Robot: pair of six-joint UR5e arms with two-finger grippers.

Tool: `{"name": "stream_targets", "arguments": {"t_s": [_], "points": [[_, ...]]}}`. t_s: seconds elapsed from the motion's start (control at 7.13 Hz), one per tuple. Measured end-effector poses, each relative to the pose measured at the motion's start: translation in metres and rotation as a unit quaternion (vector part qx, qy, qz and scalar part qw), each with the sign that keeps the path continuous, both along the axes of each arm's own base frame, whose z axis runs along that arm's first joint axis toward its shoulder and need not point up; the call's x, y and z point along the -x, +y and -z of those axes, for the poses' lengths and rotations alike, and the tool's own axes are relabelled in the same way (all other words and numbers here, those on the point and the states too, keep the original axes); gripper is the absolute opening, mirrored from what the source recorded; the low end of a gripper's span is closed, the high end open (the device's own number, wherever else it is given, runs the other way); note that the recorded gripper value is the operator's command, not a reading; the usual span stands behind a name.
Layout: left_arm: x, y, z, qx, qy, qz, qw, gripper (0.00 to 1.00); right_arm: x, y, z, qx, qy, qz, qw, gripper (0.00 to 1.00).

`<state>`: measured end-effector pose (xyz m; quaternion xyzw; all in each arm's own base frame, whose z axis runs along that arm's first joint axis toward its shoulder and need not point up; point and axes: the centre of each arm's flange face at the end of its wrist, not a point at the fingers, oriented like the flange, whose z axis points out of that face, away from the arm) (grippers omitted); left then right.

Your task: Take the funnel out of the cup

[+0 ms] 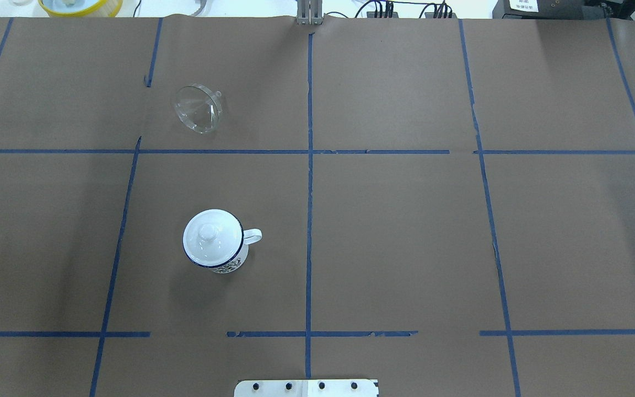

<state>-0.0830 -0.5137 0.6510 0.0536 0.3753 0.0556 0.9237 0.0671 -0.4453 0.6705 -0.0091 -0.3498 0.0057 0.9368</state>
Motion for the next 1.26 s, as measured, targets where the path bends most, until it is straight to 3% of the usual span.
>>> {"name": "stream_targets", "arguments": {"t_s": [0.84,1.26], "points": [[0.006,-0.001,0.009,0.026,0.000,0.004,0.9996,1.00,0.000,0.000,0.000,0.000,0.000,0.000,1.0000,1.00],[0.006,-0.003,0.014,0.020,0.004,0.004,0.9998,1.00,0.000,0.000,0.000,0.000,0.000,0.000,1.0000,1.00]]}}
